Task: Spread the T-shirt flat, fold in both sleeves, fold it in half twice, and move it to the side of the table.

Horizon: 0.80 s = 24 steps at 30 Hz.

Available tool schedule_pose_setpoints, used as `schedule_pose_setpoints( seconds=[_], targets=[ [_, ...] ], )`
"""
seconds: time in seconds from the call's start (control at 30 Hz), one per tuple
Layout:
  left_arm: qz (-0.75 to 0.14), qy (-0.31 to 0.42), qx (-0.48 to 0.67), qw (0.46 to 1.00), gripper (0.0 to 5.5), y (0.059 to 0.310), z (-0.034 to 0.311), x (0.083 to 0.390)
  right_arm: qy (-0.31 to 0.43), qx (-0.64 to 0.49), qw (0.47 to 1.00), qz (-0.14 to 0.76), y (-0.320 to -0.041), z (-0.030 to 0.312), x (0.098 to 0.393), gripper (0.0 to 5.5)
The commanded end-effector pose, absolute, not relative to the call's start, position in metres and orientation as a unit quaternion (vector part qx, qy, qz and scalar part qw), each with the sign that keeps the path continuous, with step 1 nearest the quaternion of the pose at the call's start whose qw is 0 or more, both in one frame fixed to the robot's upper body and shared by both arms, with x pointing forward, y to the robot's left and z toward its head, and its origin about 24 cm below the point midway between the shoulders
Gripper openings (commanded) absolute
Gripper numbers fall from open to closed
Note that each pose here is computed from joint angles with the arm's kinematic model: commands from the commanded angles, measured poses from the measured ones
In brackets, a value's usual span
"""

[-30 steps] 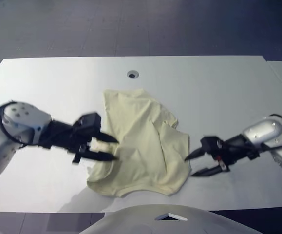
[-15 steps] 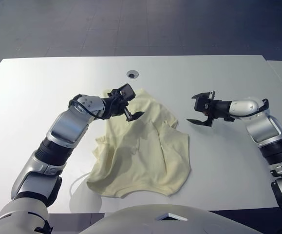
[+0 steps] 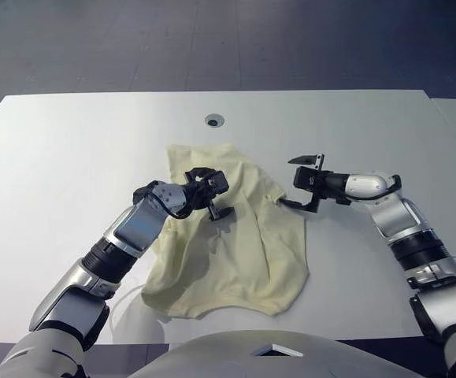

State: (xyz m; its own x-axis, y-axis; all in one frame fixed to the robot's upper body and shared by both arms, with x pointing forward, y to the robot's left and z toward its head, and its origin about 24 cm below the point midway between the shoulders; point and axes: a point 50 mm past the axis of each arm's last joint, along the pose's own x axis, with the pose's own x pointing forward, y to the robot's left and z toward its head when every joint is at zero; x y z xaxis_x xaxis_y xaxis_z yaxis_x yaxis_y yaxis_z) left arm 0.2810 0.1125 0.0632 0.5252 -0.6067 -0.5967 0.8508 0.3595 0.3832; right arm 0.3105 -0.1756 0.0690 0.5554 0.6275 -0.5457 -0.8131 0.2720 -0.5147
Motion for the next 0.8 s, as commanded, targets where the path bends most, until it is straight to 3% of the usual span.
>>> schedule_pose_setpoints(
  seconds=[0.03,0.3,0.5,0.63,0.73,0.8],
  targets=[
    [-0.452,0.293,0.381,0.751,5.40,0.142,0.005,0.256,0.140,-0.384,0.796,0.447,-0.168,0.046,0.314,5.37],
    [-0.476,0.304,0.401,0.721,5.40,0.152,-0.008,0.242,0.104,-0.382,0.849,0.350,-0.168,0.050,0.348,5.37],
    [-0.481,0.312,0.410,0.709,5.40,0.160,-0.011,0.236,0.033,-0.404,0.895,0.188,-0.197,0.095,0.379,5.37],
    [-0.477,0.312,0.409,0.713,5.40,0.160,-0.012,0.238,0.015,-0.379,0.907,0.183,-0.196,0.106,0.383,5.37],
    [-0.472,0.307,0.408,0.719,5.40,0.158,-0.010,0.242,0.100,-0.149,0.954,0.239,-0.184,0.094,0.380,5.37],
    [-0.466,0.303,0.406,0.725,5.40,0.157,-0.008,0.245,0.148,0.005,0.943,0.298,-0.172,0.095,0.377,5.37]
  ],
)
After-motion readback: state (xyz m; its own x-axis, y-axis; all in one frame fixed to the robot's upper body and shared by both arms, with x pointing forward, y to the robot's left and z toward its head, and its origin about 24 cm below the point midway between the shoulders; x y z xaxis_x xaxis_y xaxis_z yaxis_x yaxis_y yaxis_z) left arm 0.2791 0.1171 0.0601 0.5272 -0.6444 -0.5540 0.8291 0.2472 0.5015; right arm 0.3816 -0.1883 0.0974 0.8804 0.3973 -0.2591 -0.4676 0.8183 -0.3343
